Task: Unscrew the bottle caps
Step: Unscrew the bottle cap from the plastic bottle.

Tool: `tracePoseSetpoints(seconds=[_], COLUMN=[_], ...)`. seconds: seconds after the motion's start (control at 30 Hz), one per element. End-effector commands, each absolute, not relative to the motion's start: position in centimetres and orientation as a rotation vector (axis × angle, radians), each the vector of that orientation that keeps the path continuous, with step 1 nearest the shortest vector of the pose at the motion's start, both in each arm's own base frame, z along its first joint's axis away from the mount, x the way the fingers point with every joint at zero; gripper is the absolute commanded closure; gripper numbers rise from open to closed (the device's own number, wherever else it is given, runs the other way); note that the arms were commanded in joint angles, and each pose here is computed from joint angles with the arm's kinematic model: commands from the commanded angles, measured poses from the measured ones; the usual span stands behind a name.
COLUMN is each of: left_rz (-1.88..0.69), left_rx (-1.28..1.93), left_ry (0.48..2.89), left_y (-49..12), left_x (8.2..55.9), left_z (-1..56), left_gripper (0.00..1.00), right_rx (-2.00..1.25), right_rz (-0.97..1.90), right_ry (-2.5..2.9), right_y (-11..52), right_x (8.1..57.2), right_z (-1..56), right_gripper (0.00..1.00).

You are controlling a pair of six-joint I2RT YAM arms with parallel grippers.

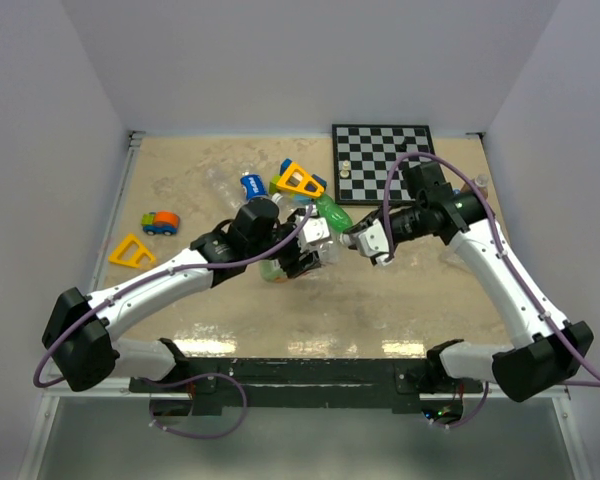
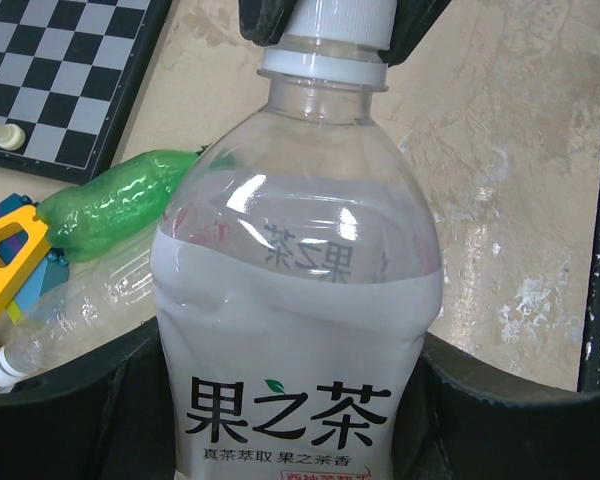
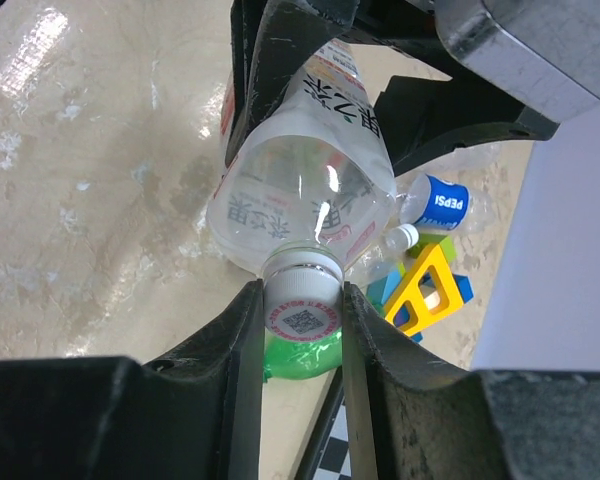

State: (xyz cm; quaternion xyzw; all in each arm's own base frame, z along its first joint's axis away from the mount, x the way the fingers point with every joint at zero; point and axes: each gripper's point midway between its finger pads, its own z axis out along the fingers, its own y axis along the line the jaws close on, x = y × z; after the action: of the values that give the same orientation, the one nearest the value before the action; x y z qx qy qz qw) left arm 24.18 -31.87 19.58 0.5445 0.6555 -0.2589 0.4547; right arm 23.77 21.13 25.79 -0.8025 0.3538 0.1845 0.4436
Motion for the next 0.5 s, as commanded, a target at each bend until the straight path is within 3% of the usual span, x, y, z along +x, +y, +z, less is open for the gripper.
tracePoseSetpoints(seconds=[0.0,0.23,0.4,0.47], left_rz=[-0.694,-0.726,-0.75,-0.753], left_rx=[1.388,1.403,1.409,1.411], left_ry=[1.579,1.568,1.552,1.55], left_y=[-31.8,-31.9,-32.2,-32.2], left_x=[22.8,22.3,21.9,21.9], left_z=[20.7,20.7,21.0,21.1], left_gripper=[0.99,0.99,0.99,0.99], right_rx=[-2.003,-1.984,-1.982,-1.956], right_rz=[0.253,0.283,0.475,0.549], right_ry=[0.842,0.843,0.92,0.96], right_y=[19.7,19.8,20.4,20.8], right_x=[25.8,25.0,23.8,23.5], right_z=[27.4,27.9,24.3,23.8], right_gripper=[0.84,0.83,0.73,0.63])
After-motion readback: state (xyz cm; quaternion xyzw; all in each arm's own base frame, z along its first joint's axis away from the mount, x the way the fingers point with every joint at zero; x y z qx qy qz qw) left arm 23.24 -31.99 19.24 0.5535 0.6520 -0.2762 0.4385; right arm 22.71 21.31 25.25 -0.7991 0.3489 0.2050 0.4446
